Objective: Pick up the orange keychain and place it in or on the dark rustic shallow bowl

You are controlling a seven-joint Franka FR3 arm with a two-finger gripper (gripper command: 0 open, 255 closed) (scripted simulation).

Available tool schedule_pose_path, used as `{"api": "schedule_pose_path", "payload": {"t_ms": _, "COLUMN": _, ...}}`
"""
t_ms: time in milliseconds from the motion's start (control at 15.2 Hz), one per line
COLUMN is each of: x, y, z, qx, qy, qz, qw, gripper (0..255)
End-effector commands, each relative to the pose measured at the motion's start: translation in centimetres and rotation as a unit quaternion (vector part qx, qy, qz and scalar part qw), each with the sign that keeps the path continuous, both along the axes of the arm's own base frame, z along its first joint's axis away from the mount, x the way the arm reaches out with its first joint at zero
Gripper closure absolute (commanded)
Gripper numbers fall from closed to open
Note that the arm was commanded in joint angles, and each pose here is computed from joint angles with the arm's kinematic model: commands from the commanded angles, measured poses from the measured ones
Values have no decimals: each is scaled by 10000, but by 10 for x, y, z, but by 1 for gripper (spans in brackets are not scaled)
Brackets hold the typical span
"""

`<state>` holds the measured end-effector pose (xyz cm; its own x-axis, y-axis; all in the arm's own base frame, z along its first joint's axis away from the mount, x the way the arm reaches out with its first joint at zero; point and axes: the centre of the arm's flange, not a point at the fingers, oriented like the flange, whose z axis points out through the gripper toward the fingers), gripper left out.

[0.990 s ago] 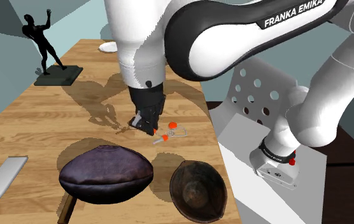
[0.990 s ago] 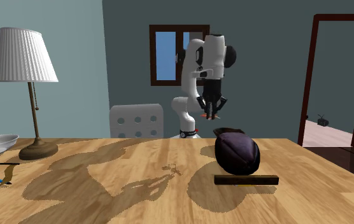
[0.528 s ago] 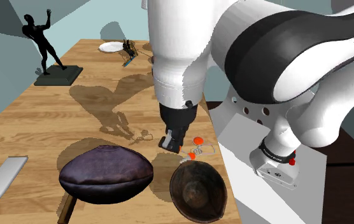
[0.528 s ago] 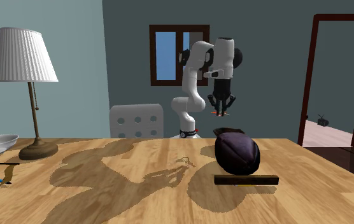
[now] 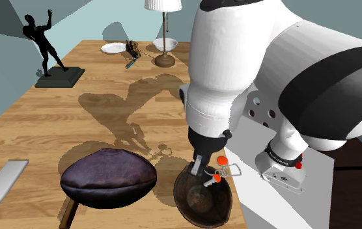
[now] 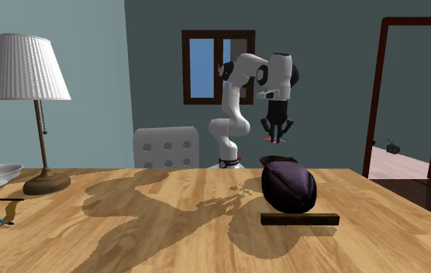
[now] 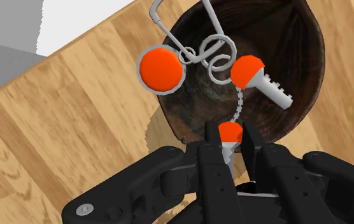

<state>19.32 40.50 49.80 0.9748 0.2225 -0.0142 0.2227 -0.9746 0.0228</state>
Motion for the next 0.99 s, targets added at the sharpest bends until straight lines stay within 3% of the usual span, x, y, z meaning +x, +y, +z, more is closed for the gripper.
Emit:
{"api": "schedule_pose_path", "payload": {"t_ms": 0, "x": -1, "y": 0, "z": -10, "qx": 1, "qy": 0, "qz": -3, "qw": 10000, "gripper": 255}}
{"api": "schedule_pose_path", "payload": {"t_ms": 660, "x": -1, "y": 0, "z": -61, "qx": 1, "qy": 0, "qz": -3, "qw": 10000, "gripper": 255}}
{"api": "schedule_pose_path", "payload": {"t_ms": 924, "x": -1, "y": 0, "z": -61, "qx": 1, "qy": 0, "qz": -3, "qw": 10000, "gripper": 255}}
